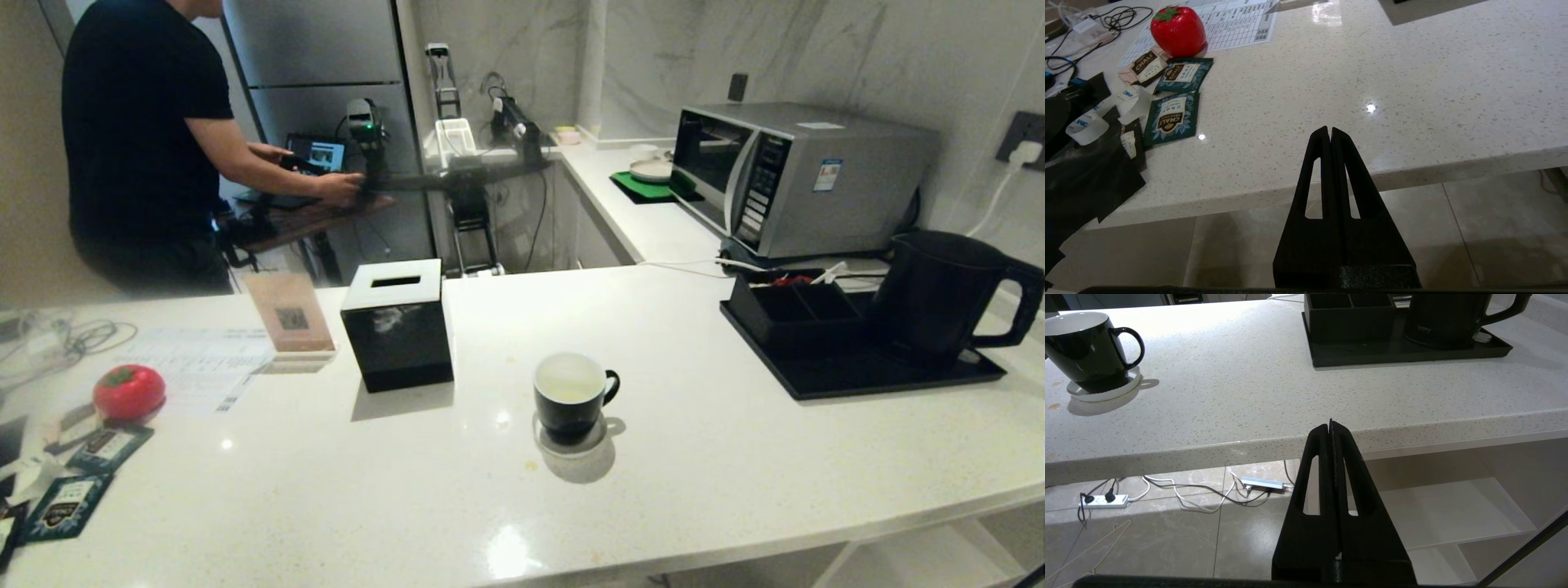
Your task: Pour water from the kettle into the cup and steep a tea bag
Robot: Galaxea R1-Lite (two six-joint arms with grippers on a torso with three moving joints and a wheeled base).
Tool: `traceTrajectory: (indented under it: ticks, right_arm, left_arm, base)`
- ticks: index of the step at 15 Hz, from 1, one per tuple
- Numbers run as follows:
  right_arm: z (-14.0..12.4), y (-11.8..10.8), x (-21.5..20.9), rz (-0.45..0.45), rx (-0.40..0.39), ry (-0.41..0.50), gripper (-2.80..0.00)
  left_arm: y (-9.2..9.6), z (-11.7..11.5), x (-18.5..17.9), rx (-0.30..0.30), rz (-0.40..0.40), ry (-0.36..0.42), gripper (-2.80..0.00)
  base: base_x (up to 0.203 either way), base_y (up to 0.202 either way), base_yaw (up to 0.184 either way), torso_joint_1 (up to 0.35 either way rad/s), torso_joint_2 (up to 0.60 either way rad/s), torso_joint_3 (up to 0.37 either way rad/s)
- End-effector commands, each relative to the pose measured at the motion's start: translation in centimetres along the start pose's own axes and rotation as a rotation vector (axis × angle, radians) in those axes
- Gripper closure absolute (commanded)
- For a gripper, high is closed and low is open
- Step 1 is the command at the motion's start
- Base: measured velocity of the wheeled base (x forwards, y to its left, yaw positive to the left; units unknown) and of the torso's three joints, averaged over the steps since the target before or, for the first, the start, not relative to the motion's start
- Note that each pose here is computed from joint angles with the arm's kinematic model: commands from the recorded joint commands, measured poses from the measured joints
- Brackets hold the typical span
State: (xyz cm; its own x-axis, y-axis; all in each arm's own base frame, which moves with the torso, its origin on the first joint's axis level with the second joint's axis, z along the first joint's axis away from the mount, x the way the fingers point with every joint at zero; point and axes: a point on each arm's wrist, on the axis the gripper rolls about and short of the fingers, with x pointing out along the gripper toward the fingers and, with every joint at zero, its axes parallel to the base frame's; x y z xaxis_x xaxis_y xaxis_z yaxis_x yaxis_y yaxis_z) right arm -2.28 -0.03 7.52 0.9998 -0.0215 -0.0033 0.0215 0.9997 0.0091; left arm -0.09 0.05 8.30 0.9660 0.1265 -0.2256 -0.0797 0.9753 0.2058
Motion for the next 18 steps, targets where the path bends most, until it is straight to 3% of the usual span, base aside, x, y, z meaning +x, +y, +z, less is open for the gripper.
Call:
traceTrajectory:
  ticks: [1, 5, 11, 18]
  right_arm:
    - [0.0, 0.0, 0.0, 0.000, 0.000, 0.000, 0.00]
    - [0.0, 0.0, 0.0, 0.000, 0.000, 0.000, 0.00]
    - [0.0, 0.0, 0.0, 0.000, 0.000, 0.000, 0.00]
    - [0.0, 0.0, 0.0, 0.000, 0.000, 0.000, 0.00]
  left_arm:
    - [0.0, 0.0, 0.1, 0.004, -0.018, 0.002, 0.00]
    - [0.0, 0.0, -0.2, 0.014, -0.059, -0.040, 0.00]
    - [0.0, -0.8, -2.1, -0.010, -0.104, -0.294, 0.00]
    - [0.0, -0.9, -2.0, -0.066, -0.120, -0.285, 0.00]
  base:
    - [0.000, 0.000, 0.000, 0.000, 0.00, 0.000]
    - [0.000, 0.000, 0.000, 0.000, 0.00, 0.000]
    - [0.000, 0.000, 0.000, 0.000, 0.00, 0.000]
    - [0.000, 0.000, 0.000, 0.000, 0.00, 0.000]
